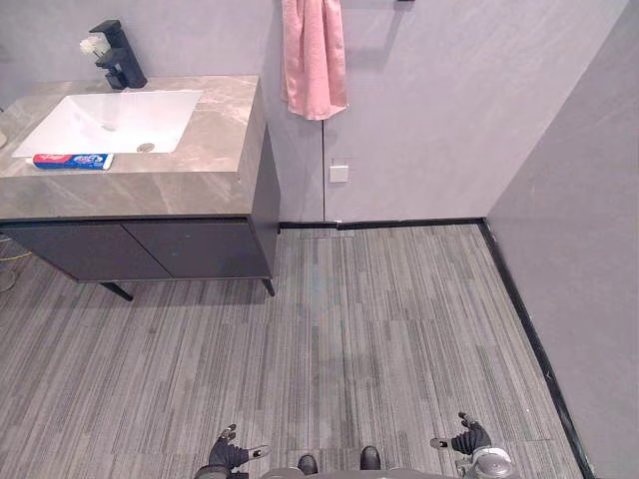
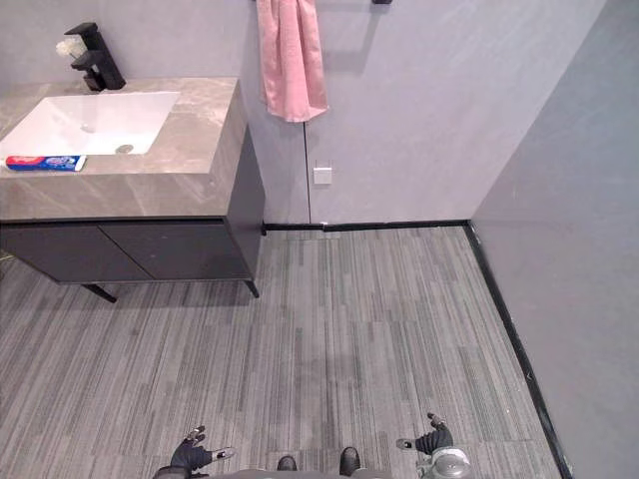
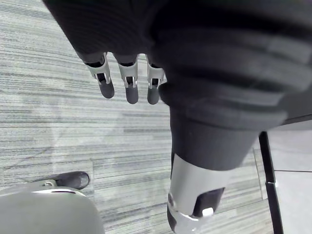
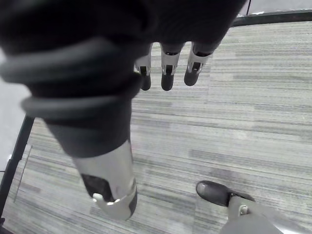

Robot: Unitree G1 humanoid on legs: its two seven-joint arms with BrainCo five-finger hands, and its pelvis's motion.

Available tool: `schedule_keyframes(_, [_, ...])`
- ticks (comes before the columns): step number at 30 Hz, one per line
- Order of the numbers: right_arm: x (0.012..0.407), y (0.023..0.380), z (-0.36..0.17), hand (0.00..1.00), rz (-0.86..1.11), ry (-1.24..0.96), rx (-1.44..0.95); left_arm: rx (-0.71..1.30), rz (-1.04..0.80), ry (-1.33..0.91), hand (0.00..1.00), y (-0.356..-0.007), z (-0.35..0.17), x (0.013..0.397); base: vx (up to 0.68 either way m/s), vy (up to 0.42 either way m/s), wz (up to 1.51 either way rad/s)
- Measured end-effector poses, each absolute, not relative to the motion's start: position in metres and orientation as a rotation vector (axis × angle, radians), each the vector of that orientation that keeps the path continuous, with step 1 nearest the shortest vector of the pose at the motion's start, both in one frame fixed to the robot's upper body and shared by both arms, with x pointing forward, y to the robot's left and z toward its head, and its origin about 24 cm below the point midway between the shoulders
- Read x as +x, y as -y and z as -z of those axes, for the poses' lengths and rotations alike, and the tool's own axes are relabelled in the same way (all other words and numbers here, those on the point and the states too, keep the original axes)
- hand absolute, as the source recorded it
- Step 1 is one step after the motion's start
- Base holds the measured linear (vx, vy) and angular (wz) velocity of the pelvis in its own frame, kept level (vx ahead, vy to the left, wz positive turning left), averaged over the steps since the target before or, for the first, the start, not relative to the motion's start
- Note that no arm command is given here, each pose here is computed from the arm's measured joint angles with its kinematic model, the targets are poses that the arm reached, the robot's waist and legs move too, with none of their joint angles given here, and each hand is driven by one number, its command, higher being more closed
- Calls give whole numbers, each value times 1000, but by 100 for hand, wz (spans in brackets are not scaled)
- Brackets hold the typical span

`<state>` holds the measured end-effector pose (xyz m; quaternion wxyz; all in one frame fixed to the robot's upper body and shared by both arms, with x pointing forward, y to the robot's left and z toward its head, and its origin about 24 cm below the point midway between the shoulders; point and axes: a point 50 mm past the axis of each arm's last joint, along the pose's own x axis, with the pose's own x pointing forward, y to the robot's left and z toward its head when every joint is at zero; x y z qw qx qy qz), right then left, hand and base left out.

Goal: Organize washtable

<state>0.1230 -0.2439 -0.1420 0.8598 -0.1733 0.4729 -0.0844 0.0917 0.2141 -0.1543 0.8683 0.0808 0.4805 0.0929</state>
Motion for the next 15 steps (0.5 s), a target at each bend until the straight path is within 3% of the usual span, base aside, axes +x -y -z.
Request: schedule_keyframes(15, [123,250,140,0,185,-994,-376,177,-225,-986,0,-226,151,94,-29,-8,0])
